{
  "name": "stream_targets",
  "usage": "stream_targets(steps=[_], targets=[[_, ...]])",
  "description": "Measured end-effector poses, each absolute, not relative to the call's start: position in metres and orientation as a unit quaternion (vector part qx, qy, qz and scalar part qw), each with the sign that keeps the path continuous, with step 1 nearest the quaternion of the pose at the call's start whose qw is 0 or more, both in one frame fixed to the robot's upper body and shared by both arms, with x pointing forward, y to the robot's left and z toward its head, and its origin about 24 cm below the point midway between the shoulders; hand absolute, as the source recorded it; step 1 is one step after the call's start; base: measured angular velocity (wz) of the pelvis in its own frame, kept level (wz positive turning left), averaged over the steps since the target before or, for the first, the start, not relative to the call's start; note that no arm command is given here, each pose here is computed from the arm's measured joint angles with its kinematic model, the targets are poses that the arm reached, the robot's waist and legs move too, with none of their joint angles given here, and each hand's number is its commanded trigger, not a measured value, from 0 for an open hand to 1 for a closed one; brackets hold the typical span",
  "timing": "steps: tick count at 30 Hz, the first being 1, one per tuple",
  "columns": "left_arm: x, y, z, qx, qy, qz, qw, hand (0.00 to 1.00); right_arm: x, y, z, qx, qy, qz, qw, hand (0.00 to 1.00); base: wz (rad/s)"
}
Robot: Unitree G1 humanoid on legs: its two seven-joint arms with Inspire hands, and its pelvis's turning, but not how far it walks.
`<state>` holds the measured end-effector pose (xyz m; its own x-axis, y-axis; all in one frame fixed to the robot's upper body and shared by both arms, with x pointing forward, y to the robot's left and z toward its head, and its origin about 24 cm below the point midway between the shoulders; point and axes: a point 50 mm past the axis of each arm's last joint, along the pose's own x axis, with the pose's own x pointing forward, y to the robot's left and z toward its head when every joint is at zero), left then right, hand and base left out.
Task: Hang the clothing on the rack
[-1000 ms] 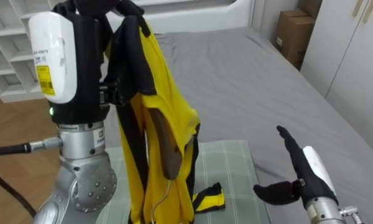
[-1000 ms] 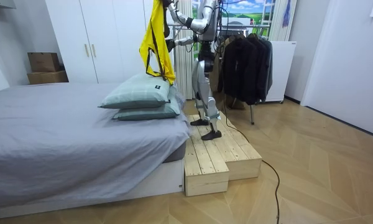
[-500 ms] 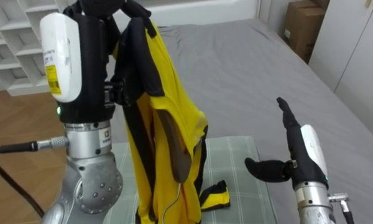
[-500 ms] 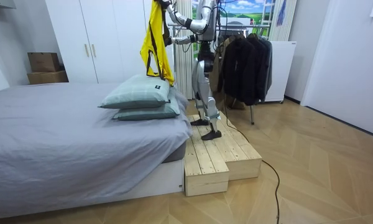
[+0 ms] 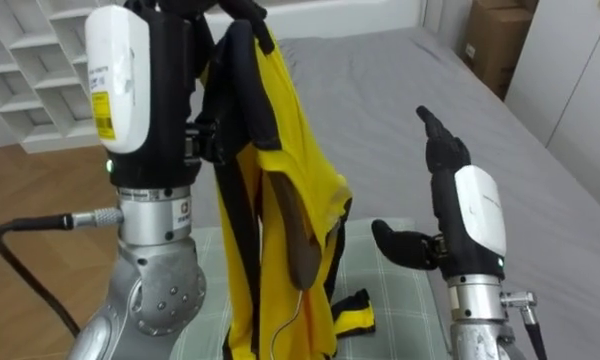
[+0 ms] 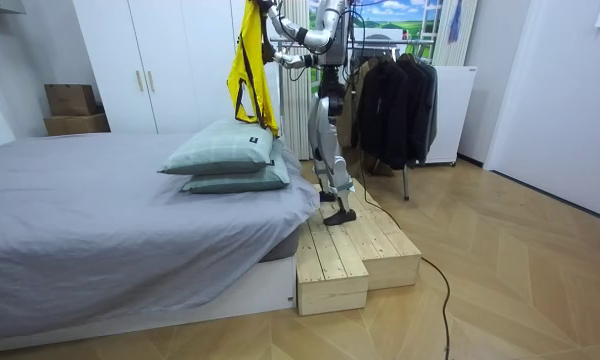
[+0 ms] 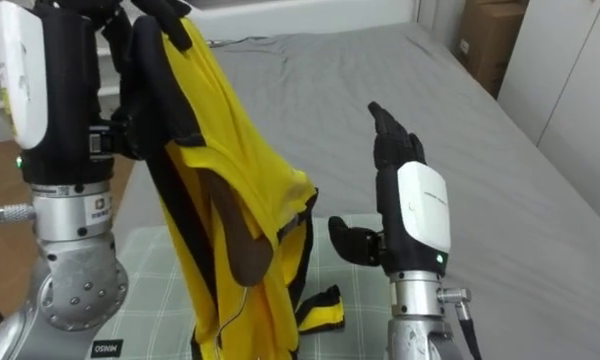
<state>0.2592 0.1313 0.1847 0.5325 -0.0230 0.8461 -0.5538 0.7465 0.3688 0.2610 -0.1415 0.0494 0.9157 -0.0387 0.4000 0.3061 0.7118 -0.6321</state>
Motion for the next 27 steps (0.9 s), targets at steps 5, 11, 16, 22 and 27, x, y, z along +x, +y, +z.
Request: stream_targets(steps=[5, 11, 16, 22, 27], targets=[[0.26, 0.129, 0.184, 0.323, -0.447, 0.147, 0.821, 1.0, 0.26, -0.14, 0.05, -0.396, -0.195, -0.089, 0.893, 0.0, 0.0], [0.261, 0.128, 0.183, 0.329, -0.443, 0.137, 0.823, 1.0, 0.259, -0.137, 0.049, -0.421, -0.204, -0.075, 0.881, 0.0, -0.02], [0.261, 0.128, 0.183, 0.331, -0.442, 0.132, 0.823, 1.0, 0.257, -0.134, 0.046, -0.441, -0.213, -0.054, 0.87, 0.0, 0.0], [0.264, 0.124, 0.196, 0.325, -0.464, 0.135, 0.813, 1.0, 0.255, -0.131, 0.043, -0.451, -0.214, -0.038, 0.866, 0.0, 0.02], [0.263, 0.114, 0.198, 0.32, -0.476, 0.117, 0.811, 1.0, 0.253, -0.131, 0.035, -0.463, -0.206, -0.018, 0.862, 0.0, 0.03]])
